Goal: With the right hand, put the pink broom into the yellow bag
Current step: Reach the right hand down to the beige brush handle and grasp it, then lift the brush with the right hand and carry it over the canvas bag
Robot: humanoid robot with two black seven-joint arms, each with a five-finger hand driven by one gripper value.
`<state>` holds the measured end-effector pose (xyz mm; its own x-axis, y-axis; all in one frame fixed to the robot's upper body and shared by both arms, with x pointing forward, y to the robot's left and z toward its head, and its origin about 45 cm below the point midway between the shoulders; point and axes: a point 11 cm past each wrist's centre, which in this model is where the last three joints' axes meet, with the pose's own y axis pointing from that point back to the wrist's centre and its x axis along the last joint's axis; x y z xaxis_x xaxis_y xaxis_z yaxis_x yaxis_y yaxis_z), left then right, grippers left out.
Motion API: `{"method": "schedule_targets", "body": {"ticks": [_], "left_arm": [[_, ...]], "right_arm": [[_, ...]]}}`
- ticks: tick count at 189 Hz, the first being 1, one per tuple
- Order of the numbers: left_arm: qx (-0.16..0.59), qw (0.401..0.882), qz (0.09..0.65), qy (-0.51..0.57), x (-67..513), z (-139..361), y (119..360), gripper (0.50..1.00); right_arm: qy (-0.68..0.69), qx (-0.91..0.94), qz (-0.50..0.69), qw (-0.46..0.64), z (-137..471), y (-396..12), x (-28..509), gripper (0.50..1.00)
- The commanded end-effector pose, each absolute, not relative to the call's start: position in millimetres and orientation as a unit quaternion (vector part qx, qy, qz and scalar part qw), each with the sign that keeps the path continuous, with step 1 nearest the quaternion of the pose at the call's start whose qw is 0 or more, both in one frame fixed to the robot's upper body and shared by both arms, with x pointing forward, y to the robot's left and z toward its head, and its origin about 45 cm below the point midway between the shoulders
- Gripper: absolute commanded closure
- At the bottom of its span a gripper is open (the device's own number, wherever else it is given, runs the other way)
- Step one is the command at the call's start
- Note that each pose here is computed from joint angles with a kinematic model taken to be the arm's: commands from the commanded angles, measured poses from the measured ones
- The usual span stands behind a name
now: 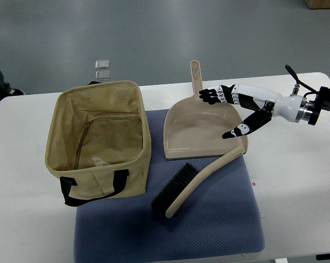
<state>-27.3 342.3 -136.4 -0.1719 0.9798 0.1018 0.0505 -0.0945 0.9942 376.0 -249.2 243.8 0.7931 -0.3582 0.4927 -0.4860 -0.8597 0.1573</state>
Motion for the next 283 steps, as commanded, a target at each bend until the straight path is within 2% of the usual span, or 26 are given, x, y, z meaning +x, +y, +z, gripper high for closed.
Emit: {"method": "schedule_targets", "body": {"ticks": [1, 48, 117, 167, 190, 201, 283], "left_arm": [[0.489, 0.418, 0.555, 0.527, -27.4, -136.4, 342.4, 0.5], [0.489, 0.418, 0.555, 0.527, -27.4, -136.4, 342.4, 0.5], [0.489, 0.418, 0.555, 0.527, -27.4, -136.4, 342.4, 0.5], [0.488, 0.418, 0.555, 0.527, -27.3, -136.4, 342.2, 0.5], [0.489, 0.418, 0.555, 0.527, -27.4, -136.4, 342.4, 0.5], [0.489, 0.418, 0.555, 0.527, -27.4, -136.4, 342.4, 0.5], [0.489, 0.418, 0.556, 0.527, -27.3, -136.4, 342.4, 0.5]], "right_arm": [[-0.187, 0.917, 0.302, 0.179, 233.6, -238.4, 363.9, 0.576], [-0.119, 0.862, 0.429, 0.243, 200.7, -228.6, 345.3, 0.576], [-0.069, 0.825, 0.487, 0.277, 175.9, -226.9, 331.8, 0.591], [-0.07, 0.802, 0.504, 0.313, 169.6, -232.1, 336.2, 0.705], [-0.063, 0.796, 0.511, 0.318, 168.0, -233.7, 336.1, 0.809], [-0.065, 0.794, 0.513, 0.319, 168.3, -233.8, 336.7, 0.836], [-0.068, 0.777, 0.523, 0.343, 159.8, -237.8, 336.6, 0.84]]}}
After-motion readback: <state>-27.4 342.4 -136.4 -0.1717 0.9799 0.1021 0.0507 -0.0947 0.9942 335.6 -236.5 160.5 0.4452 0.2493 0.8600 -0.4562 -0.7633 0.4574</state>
